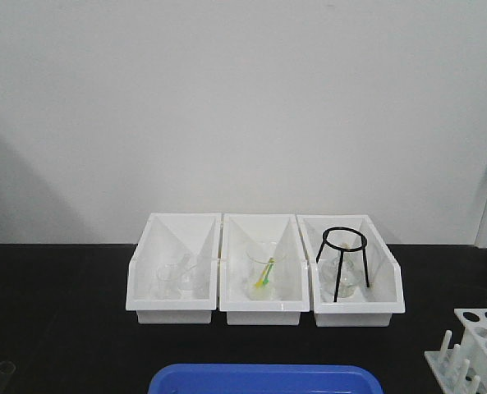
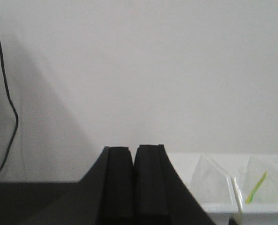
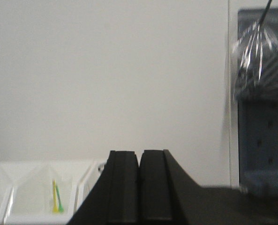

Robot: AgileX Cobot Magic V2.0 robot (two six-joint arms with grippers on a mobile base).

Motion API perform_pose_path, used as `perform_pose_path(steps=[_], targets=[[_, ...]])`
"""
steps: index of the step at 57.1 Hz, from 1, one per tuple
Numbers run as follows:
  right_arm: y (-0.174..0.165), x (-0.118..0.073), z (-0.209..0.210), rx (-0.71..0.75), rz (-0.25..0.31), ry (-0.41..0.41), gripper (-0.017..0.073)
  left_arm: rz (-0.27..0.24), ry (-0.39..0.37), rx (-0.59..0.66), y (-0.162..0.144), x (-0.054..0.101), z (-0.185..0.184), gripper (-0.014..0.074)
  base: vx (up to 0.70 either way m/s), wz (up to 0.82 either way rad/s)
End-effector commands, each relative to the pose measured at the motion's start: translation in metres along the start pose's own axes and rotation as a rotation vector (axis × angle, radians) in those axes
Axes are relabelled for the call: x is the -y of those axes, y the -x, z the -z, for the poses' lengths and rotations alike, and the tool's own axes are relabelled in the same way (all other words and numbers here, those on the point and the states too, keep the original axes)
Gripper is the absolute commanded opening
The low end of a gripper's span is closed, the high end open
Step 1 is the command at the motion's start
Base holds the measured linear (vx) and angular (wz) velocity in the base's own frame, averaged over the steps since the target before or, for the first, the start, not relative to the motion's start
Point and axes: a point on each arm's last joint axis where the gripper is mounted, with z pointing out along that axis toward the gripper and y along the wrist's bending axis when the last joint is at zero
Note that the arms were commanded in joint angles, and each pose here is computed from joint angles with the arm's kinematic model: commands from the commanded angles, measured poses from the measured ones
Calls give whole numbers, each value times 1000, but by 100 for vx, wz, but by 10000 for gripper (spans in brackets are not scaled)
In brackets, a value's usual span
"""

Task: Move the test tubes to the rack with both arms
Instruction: 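Reach the left gripper down to the glass tube in the beaker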

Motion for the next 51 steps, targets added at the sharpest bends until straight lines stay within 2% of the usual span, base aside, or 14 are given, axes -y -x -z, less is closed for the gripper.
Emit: perform_pose_path(steps=[1,10,16,19,28,39,46,51], targets=[[53,-2,-7,160,28,4,-8,-23,2,137,49,4,-8,-20,0,0],[106,-3,-41,169,44,3,-8,-80,8,79,84,8,-45,-20,0,0],[128,-4,-70,149,85,0,-8,-87,8,29,99,10,-72,-20,0,0],[132,-4,-86,127,80,-1,-8,-86,10,-8,101,11,-89,-20,0,0],[125,-3,-122,38,44,-4,-8,-78,13,-67,102,11,-118,-20,0,0],[109,-1,-138,-45,12,-10,1,-97,15,-134,90,10,-132,4,0,0],[105,-1,-139,-79,13,-11,40,-94,12,-179,84,10,-134,71,0,0],[104,-1,-139,-96,13,-11,99,-96,9,-199,83,10,-134,140,0,0]])
